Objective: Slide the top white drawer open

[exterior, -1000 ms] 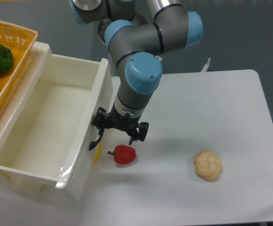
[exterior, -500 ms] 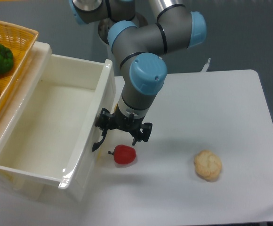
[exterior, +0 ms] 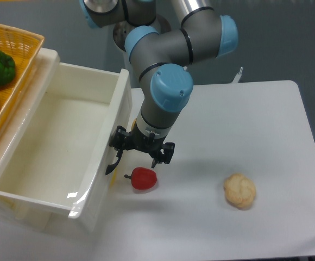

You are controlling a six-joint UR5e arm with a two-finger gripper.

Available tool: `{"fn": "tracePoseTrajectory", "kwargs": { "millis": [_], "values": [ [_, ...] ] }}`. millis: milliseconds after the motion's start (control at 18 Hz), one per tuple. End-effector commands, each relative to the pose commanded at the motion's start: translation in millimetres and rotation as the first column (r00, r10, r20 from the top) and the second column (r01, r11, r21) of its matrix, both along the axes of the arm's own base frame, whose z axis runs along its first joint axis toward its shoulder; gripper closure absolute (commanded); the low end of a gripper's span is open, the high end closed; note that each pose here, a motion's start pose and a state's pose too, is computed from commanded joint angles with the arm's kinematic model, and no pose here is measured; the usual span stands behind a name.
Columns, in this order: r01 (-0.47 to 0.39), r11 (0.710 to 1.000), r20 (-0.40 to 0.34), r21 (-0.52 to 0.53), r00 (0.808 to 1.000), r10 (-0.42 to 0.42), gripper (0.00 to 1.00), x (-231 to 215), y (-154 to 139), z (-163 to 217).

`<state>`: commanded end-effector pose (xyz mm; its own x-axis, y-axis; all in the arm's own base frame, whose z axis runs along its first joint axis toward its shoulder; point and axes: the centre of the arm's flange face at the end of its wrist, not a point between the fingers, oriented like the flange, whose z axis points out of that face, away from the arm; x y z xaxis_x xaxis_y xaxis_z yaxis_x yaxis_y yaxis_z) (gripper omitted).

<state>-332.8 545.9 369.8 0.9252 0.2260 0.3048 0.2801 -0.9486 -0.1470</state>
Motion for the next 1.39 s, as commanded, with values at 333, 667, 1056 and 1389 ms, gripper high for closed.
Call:
{"fn": "tracePoseTrajectory", "kwargs": {
  "millis": [333,667,1056,1389],
  "values": [
    [-0.025,0.999,0.049,0.025,0.999,0.024,0.0,-4.8,-3.0,-2.1],
    [-0.03,0.999,0.072,0.039,0.997,0.027,0.0,-5.6,-4.3,-3.7],
    [-0.063,0.995,0.08,0.08,0.995,0.056,0.0,-23.3,-12.1,5.5],
    [-0.078,0.996,-0.083,0.046,0.993,0.082,0.0,-58.2,-22.2,3.9]
  ]
}}
